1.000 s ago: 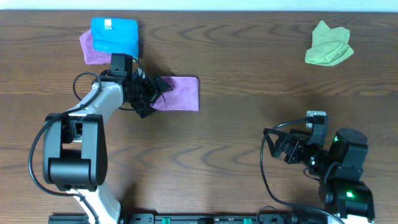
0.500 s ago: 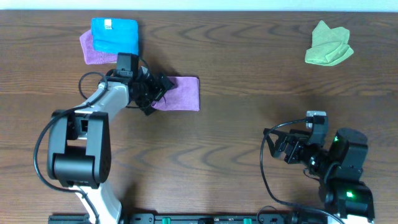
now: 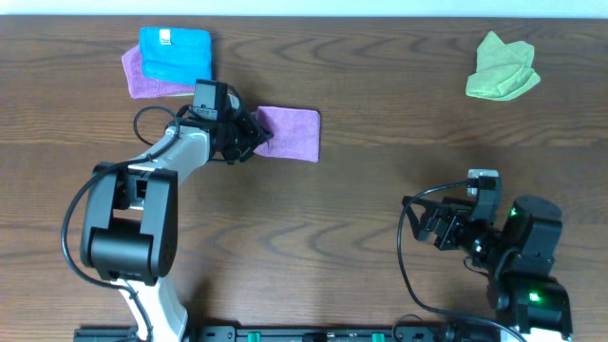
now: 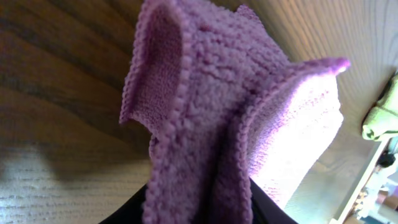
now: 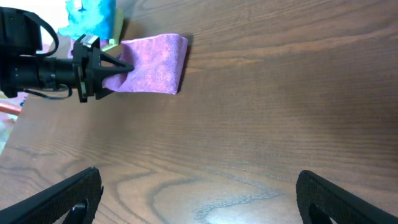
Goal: Fold the cloth
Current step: 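Carry the purple square with the left gripper onto the blue cloth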
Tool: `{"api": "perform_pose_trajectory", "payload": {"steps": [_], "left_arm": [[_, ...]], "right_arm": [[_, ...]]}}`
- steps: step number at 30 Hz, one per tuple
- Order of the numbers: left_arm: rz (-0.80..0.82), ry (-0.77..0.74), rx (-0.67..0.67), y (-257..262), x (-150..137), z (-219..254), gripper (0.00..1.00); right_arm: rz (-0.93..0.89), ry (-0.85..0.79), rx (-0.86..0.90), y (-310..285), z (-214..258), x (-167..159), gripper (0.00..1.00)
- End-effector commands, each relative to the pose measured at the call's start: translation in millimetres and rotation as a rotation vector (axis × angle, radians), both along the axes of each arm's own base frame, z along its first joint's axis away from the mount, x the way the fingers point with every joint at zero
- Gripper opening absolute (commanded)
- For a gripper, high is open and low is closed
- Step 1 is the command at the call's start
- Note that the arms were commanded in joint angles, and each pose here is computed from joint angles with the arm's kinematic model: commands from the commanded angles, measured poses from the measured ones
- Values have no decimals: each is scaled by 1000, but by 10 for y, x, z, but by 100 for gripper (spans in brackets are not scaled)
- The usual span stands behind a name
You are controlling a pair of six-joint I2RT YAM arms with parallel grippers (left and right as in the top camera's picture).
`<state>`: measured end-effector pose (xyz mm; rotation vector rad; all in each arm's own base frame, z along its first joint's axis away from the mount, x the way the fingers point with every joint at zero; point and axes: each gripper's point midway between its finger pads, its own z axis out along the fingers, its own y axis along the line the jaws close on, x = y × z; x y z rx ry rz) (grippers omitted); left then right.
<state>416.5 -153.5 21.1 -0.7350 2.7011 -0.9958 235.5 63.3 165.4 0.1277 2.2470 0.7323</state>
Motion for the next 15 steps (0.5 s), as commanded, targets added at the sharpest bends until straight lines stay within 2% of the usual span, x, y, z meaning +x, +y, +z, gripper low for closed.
{"api": "perform_pose_trajectory", "payload": {"steps": [1,3,6,11,15], "left_arm": [[-26,36,35,16,-76,-259,37],[-39,58,24,-22,-110,-364,31],[-71,71,-25,-106,-133,-493,27],[-99,34,-64,-175,-74,-513,6],[-137,-62,-120,-276,90,-301,6]], "right_arm": [[11,-9,1,5,4,-11,99],[10,-8,0,5,3,-12,99],[10,-8,0,5,4,-11,99],[10,-8,0,5,4,-11,99],[10,-8,0,5,4,-11,99]]}}
